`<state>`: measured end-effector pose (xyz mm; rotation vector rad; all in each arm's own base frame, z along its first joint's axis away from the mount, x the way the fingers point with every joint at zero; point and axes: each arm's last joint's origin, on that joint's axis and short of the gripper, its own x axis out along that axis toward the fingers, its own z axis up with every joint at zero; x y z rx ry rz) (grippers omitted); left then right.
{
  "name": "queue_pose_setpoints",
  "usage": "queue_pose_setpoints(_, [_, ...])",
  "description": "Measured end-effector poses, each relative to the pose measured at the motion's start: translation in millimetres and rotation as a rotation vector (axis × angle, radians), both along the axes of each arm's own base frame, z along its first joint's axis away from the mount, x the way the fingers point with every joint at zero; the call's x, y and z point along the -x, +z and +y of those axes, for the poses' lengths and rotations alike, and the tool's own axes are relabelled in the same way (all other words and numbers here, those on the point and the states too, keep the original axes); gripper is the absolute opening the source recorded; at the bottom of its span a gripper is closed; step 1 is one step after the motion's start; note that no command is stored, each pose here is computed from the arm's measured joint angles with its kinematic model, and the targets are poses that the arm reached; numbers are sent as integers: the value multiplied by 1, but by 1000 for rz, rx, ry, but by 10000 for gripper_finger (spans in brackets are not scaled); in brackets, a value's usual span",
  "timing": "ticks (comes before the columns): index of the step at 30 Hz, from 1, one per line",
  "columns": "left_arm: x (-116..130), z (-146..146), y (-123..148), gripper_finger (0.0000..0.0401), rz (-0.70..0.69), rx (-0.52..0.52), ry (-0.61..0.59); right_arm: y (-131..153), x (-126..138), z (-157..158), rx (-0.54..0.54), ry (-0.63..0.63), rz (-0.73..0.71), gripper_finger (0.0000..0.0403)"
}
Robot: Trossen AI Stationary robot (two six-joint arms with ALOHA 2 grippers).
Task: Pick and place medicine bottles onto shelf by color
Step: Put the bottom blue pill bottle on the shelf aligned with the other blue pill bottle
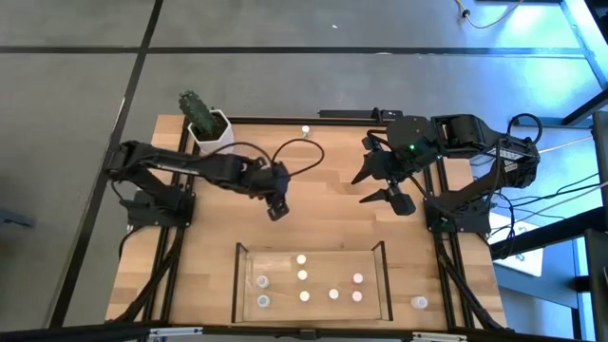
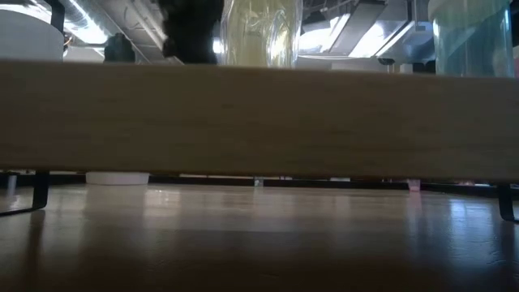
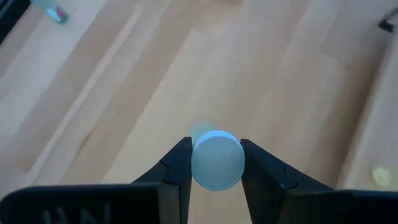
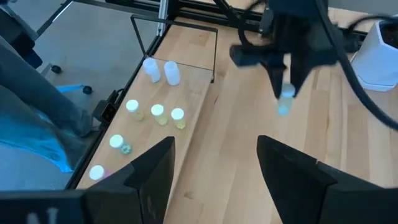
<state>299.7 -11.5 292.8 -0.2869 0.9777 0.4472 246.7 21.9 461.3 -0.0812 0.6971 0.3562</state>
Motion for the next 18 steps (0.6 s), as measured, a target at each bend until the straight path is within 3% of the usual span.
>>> queue_pose_setpoints(13, [-35,10,-34,96,12,33,-18,0,0,0,5,0,-1,229])
queue_pose_setpoints(18, [-38,9,-41,96,30,54,-12,0,-1,-4,97,-105,-6,229])
